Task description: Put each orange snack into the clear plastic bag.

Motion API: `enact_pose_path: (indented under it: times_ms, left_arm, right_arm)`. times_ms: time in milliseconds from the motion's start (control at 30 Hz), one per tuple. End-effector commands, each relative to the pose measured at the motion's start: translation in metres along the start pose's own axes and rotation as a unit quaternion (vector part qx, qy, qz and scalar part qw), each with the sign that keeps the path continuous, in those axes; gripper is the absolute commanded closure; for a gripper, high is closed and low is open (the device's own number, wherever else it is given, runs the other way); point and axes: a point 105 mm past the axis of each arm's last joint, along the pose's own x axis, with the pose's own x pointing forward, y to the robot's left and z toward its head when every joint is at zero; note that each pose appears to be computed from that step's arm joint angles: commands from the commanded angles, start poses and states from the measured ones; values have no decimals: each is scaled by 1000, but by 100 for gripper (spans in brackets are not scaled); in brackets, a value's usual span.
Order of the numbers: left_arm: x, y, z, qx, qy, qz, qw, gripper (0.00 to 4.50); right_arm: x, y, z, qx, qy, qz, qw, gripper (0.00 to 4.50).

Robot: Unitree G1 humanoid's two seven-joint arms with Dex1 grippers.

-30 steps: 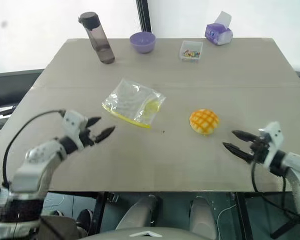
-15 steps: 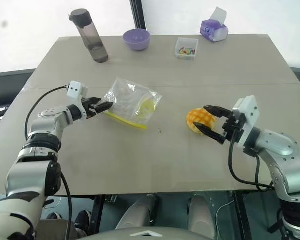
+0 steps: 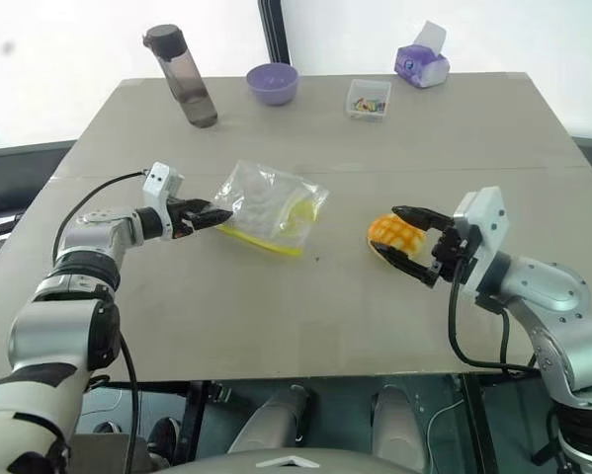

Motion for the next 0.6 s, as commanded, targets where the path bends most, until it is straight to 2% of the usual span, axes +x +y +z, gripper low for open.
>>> enact_pose_path:
  times_ms: [33,167,200,400,600]
  left_arm:
    - [4,-21,-57,-64,91,-60,992,241]
    - [-3,-44,-66,-100,84,-104,986,437]
    - [-6,-53,-68,-106,82,-113,985,449]
    - [-32,-115,-58,-166,23,-173,971,449]
    - [-51,-139,-35,-274,-83,-179,941,449]
  right_arm:
    - [-3,0,13,-23,-11,6,1000,146]
    - [-2,1,7,-20,-2,15,1000,146]
    - [-2,2,7,-18,-1,17,1000,146]
    - [1,4,5,-13,0,26,1000,146]
    - [22,25,-9,-25,18,63,998,146]
